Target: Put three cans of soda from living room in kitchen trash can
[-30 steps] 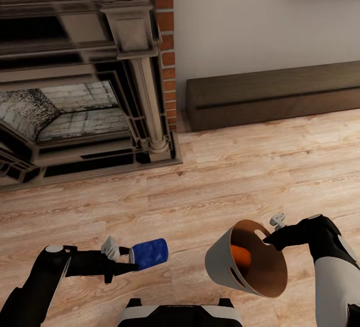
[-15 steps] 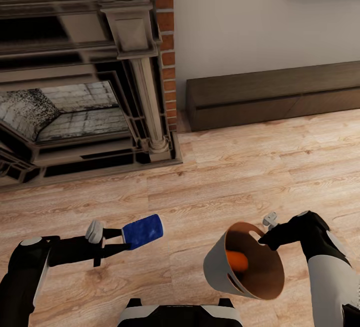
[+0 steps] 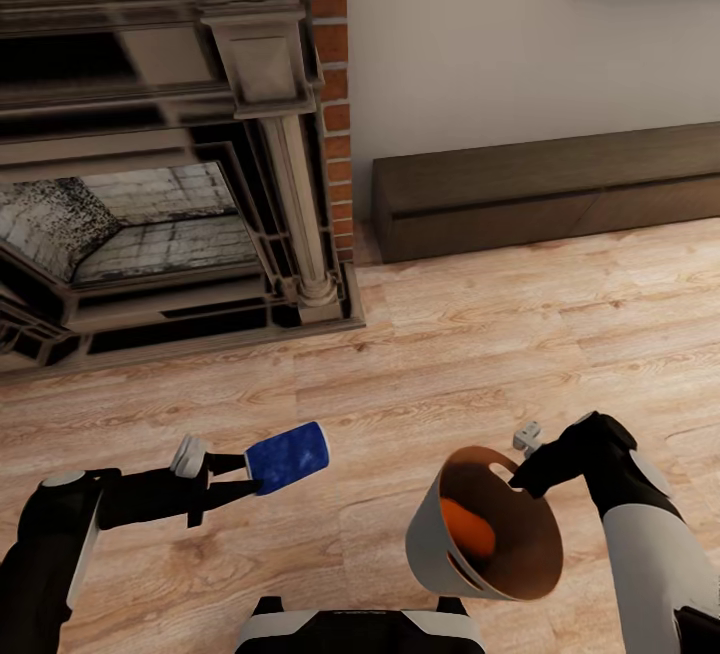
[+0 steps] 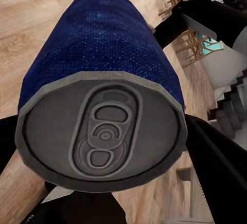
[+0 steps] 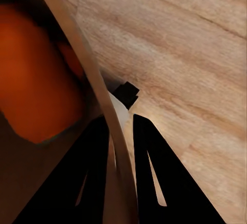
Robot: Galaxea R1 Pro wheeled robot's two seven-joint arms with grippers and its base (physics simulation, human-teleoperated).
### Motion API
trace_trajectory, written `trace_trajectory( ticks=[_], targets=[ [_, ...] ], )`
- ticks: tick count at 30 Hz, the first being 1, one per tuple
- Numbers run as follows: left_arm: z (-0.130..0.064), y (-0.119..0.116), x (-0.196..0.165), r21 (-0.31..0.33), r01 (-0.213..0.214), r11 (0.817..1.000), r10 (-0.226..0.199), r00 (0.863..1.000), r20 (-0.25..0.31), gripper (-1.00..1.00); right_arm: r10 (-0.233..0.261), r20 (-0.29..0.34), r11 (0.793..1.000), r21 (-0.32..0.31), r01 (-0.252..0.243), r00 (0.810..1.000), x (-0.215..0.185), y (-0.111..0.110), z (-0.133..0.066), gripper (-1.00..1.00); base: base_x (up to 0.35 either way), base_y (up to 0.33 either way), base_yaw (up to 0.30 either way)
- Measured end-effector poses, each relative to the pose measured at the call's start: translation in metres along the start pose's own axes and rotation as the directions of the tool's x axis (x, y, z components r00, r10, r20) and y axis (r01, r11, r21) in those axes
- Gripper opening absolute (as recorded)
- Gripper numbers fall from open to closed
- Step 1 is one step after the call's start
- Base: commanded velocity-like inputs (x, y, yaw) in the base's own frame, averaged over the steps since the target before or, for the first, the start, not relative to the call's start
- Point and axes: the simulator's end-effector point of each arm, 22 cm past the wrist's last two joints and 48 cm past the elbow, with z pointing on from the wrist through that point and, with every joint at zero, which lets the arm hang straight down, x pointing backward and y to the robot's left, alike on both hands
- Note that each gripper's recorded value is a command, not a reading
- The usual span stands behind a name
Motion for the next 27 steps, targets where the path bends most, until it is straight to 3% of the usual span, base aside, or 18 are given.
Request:
trace_trajectory(
  ticks=[9,15,23,25,27],
  targets=[
    [0.002,-0.002,0.000,0.006,0.012,1.000,-0.012,1.000,0.000,-1.00,-0.021,-0.008,1.000,0.005,0.021,1.000,-0.005,0.001,-0.001,-1.00,0.000,0.000,0.000],
    [0.002,-0.002,0.000,0.005,0.012,1.000,-0.012,1.000,-0.002,-1.00,-0.031,-0.018,0.998,0.062,0.032,0.999,-0.032,0.001,-0.020,-1.00,0.000,0.000,0.000],
    [0.002,-0.003,-0.002,0.005,0.005,1.000,-0.005,1.000,0.000,-1.00,-0.044,0.011,0.997,0.061,0.044,0.999,-0.067,0.006,-0.039,-1.00,0.000,0.000,0.000],
    [0.003,-0.004,-0.010,0.007,0.006,1.000,-0.006,1.000,0.006,-1.00,-0.047,0.014,0.997,0.059,0.046,0.999,-0.071,0.008,-0.041,-1.00,0.000,0.000,0.000],
    [0.006,-0.004,-0.044,0.013,-0.007,1.000,0.006,0.999,0.031,-1.00,-0.051,0.014,0.997,0.057,0.050,0.999,-0.074,0.009,-0.042,-1.00,0.000,0.000,0.000]
  ],
)
